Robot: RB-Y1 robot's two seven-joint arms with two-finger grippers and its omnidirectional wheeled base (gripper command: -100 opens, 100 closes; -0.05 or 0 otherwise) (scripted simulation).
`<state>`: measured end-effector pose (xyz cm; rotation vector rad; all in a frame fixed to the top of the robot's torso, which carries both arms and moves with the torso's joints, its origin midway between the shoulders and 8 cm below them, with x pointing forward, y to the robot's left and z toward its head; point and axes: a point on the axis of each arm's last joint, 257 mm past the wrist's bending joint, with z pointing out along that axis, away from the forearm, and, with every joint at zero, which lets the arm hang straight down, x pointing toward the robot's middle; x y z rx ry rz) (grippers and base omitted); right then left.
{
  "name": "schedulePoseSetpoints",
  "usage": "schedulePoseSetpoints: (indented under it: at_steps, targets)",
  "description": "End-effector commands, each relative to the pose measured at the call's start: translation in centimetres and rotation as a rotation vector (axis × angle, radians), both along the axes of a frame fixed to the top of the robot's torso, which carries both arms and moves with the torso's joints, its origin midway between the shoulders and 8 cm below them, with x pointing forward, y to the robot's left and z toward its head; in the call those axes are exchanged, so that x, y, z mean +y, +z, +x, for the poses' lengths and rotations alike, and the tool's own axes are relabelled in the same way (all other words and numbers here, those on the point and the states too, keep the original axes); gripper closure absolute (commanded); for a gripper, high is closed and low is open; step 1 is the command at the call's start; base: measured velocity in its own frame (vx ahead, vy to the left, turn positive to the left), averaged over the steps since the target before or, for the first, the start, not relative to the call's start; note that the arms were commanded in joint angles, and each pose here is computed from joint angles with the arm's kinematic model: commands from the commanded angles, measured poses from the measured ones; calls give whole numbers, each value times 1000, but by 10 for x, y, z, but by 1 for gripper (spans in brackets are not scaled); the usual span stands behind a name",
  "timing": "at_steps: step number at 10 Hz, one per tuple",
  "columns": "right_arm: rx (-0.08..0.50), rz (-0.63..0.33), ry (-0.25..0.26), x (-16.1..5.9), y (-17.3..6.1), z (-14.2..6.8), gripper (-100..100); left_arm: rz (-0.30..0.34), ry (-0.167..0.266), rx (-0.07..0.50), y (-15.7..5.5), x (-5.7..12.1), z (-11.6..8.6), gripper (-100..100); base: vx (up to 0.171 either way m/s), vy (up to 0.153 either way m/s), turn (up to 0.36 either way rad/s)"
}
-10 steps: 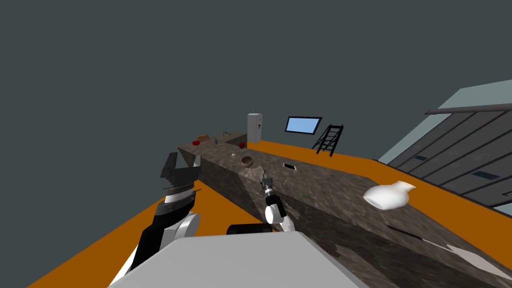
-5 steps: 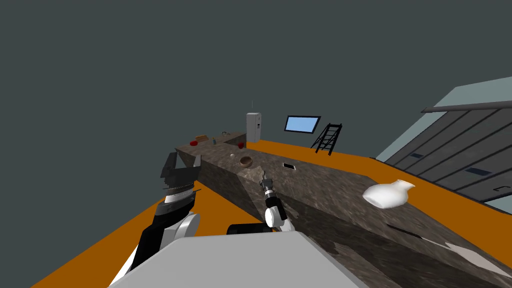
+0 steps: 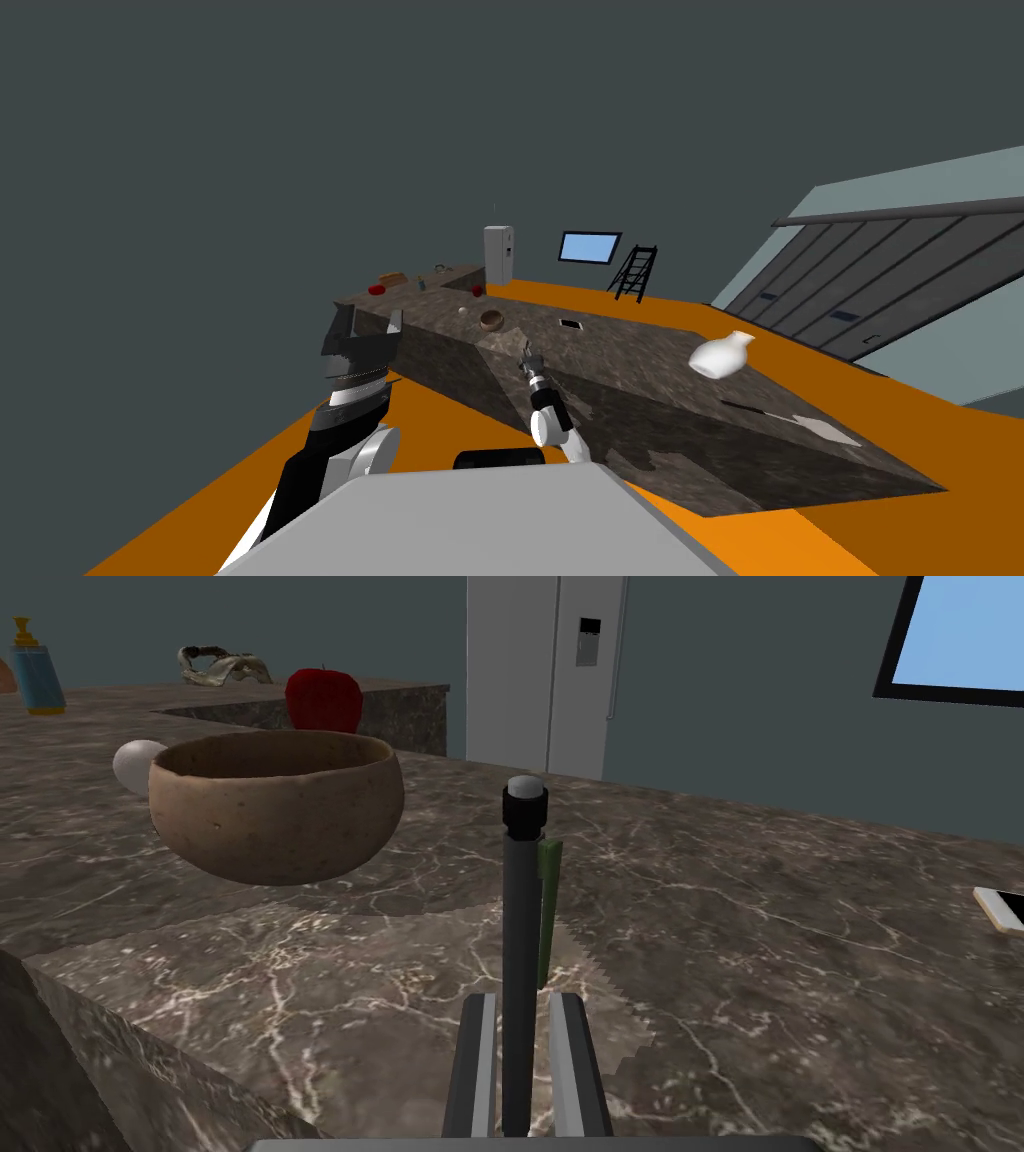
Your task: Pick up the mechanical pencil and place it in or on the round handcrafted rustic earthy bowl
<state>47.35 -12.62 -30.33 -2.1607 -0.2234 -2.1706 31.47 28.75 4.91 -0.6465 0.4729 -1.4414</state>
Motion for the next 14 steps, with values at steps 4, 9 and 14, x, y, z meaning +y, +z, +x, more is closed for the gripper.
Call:
schedulePoseSetpoints:
  at_steps: [4, 9, 14]
  targets:
    - [42, -68, 42, 11, -8, 11, 100, 0, 0, 0, 0, 0, 0, 0, -104, 108, -150]
    - [61, -163, 76, 8, -5, 28, 100, 0, 0, 0, 0, 0, 0, 0, -78, 97, -139]
    - [53, -232, 89, -7, 12, 46, 100, 0, 0, 0, 0, 0, 0, 0, 0, 76, -58]
